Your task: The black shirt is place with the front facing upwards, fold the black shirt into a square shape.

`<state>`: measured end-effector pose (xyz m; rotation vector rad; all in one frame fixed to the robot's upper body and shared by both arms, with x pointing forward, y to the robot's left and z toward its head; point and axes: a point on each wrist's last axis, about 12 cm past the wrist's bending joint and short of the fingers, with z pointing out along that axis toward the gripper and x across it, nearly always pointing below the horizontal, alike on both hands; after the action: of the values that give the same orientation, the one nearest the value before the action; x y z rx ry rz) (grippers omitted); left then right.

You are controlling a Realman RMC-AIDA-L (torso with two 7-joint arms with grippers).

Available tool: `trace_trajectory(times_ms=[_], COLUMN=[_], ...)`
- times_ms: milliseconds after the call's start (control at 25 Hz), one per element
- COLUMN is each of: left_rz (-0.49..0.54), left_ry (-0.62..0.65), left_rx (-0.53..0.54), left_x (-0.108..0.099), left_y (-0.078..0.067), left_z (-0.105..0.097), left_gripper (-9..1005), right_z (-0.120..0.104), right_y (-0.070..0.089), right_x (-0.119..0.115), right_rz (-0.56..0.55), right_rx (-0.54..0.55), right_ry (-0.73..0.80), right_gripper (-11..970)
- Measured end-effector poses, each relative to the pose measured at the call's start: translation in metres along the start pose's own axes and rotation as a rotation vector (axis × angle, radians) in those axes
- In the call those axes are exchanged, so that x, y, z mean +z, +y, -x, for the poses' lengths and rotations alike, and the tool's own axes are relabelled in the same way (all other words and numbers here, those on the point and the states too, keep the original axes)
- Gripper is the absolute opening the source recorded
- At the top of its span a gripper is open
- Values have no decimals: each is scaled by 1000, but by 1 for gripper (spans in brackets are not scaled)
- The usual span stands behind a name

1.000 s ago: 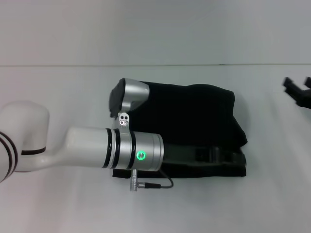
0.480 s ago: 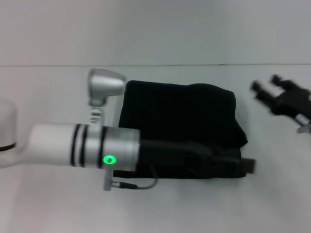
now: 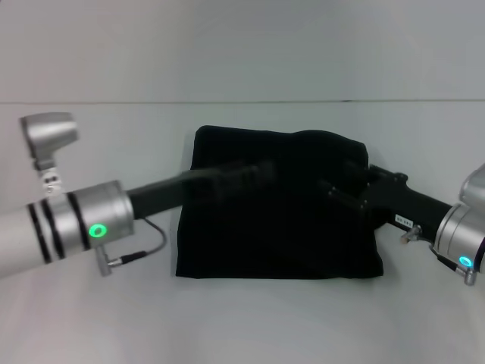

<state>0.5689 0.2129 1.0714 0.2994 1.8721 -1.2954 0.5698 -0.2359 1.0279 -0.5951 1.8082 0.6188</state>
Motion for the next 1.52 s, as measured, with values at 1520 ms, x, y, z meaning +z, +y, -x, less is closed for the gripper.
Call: trace_trajectory(times_ms=[1520], left_rz=[525], left_ry=[137], left_rx=[-371], left_x=[-2], left_y=[53], left_z=[46], left_gripper=[883], right_z=[-31], right_y=[9], right_x=[-91], right_rz=[235], right_rx=[-163], right_ry=[21], right_gripper=[689])
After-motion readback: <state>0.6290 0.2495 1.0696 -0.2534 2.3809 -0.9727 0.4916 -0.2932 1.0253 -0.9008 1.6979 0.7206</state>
